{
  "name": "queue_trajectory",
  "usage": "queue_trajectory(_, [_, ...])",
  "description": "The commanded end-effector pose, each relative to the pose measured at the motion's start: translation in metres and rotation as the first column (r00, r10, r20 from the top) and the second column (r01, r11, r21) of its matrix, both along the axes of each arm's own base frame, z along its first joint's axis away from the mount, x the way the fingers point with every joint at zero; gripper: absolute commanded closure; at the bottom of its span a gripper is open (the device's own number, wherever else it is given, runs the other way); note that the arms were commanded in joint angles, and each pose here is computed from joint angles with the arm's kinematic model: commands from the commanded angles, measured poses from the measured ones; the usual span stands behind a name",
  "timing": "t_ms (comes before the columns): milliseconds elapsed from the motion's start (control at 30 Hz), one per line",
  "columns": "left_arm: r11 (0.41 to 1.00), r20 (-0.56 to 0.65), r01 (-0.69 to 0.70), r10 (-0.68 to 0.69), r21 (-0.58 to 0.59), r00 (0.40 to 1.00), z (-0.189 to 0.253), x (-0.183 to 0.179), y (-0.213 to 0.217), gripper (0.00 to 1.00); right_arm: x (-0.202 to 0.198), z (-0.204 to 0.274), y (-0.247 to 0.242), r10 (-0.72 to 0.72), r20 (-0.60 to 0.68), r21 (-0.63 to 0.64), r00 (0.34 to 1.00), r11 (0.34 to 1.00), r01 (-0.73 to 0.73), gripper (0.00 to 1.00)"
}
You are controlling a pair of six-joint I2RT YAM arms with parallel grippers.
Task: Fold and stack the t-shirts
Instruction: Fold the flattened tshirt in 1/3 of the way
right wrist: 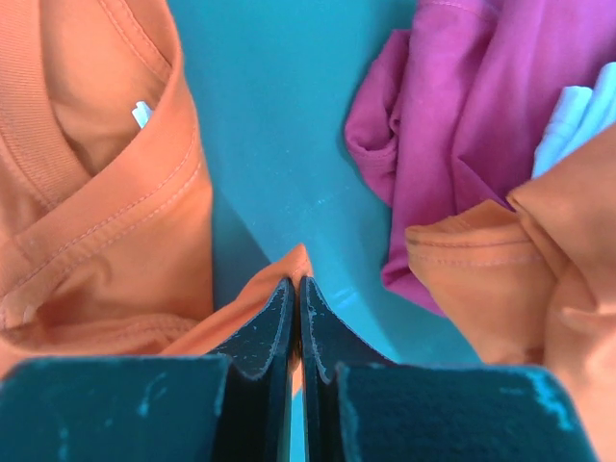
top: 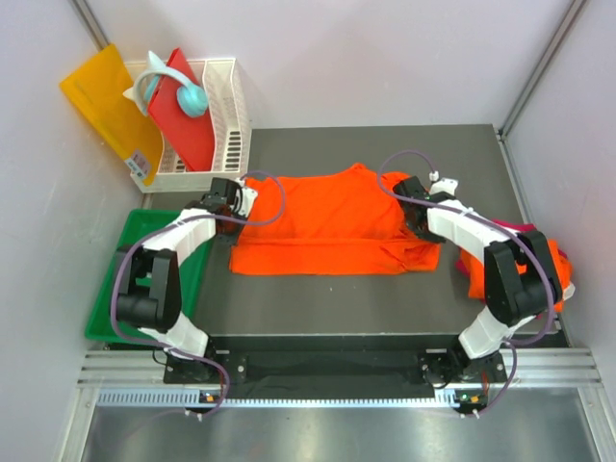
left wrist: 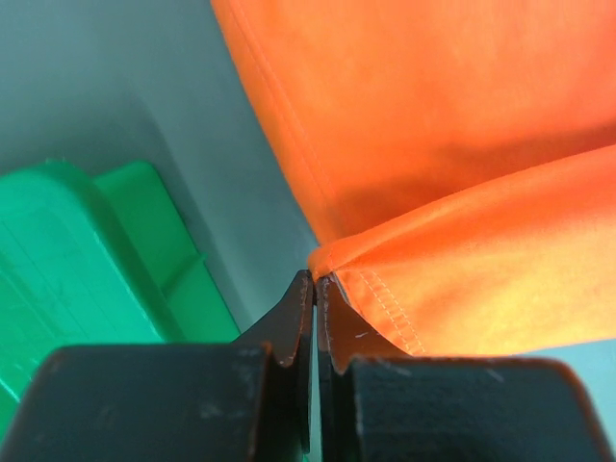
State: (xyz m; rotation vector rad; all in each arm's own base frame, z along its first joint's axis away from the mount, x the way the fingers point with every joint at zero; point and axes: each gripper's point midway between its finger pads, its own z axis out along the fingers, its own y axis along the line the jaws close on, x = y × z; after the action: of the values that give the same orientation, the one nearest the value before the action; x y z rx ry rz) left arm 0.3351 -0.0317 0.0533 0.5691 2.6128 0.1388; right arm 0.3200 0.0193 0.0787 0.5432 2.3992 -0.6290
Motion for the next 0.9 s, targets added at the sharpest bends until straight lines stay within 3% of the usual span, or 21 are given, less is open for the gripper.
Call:
queue_trajectory(0, [0.999, 0.065, -0.051, 0.050, 0.011, 0.997, 0.008, 0.027, 0.006, 1.00, 0.017, 0.001, -0.007, -0.022, 0.030, -0.015, 0.999, 1.000, 0.022, 1.00])
queue_trajectory(233, [0.999, 0.061, -0.053, 0.052, 0.010, 0.997, 0.004, 0.031, 0.005, 1.00, 0.020, -0.008, -0.007, -0.016, 0.013, -0.016, 1.000, 1.000, 0.016, 1.00])
queue_trajectory(300, [0.998, 0.081, -0.057, 0.057, 0.004, 0.995, 0.011, 0.033, 0.005, 0.93, 0.024, -0.002, -0.006, -0.008, 0.035, -0.012, 0.999, 1.000, 0.009, 0.98])
queue_trajectory(333, [0.998, 0.095, -0.062, 0.062, -0.002, 0.994, 0.016, 0.035, 0.005, 0.83, 0.027, 0.004, -0.005, -0.003, 0.050, -0.006, 0.999, 1.000, 0.003, 0.92])
queue_trajectory(367, [0.998, 0.112, -0.069, 0.070, -0.012, 0.991, 0.022, 0.037, 0.005, 0.80, 0.029, 0.009, -0.004, -0.001, 0.066, -0.002, 0.998, 1.000, 0.001, 0.80])
queue_trajectory(400, [0.997, 0.145, -0.073, 0.076, -0.029, 0.987, 0.035, 0.041, 0.004, 0.75, 0.032, 0.021, -0.003, -0.001, 0.107, 0.012, 0.994, 1.000, 0.000, 0.75])
queue_trajectory(467, [0.996, 0.173, -0.073, 0.082, -0.055, 0.982, 0.051, 0.042, 0.001, 0.46, 0.038, 0.041, 0.000, 0.009, 0.155, 0.028, 0.988, 1.000, -0.014, 0.58])
queue_trajectory(533, [0.994, 0.232, -0.068, 0.088, -0.089, 0.969, 0.078, 0.047, -0.003, 0.30, 0.038, 0.066, 0.001, 0.013, 0.208, 0.036, 0.978, 0.999, -0.021, 0.49])
queue_trajectory(567, [0.992, 0.254, -0.062, 0.088, -0.105, 0.963, 0.090, 0.049, -0.005, 0.15, 0.038, 0.073, 0.003, 0.018, 0.222, 0.039, 0.975, 0.999, -0.027, 0.45])
queue_trajectory(600, [0.991, 0.263, -0.051, 0.082, -0.121, 0.961, 0.100, 0.044, -0.007, 0.11, 0.035, 0.083, 0.003, 0.021, 0.242, 0.046, 0.970, 0.998, -0.033, 0.44])
queue_trajectory(767, [0.965, 0.249, 0.059, 0.007, -0.257, 0.969, 0.118, 0.021, -0.036, 0.11, 0.009, 0.084, 0.019, 0.067, 0.237, 0.072, 0.969, 0.994, -0.086, 0.45])
queue_trajectory(867, [0.939, 0.212, 0.156, -0.093, -0.307, 0.973, 0.108, -0.001, -0.053, 0.22, -0.015, 0.061, 0.035, 0.108, 0.204, 0.115, 0.973, 0.984, -0.133, 0.50])
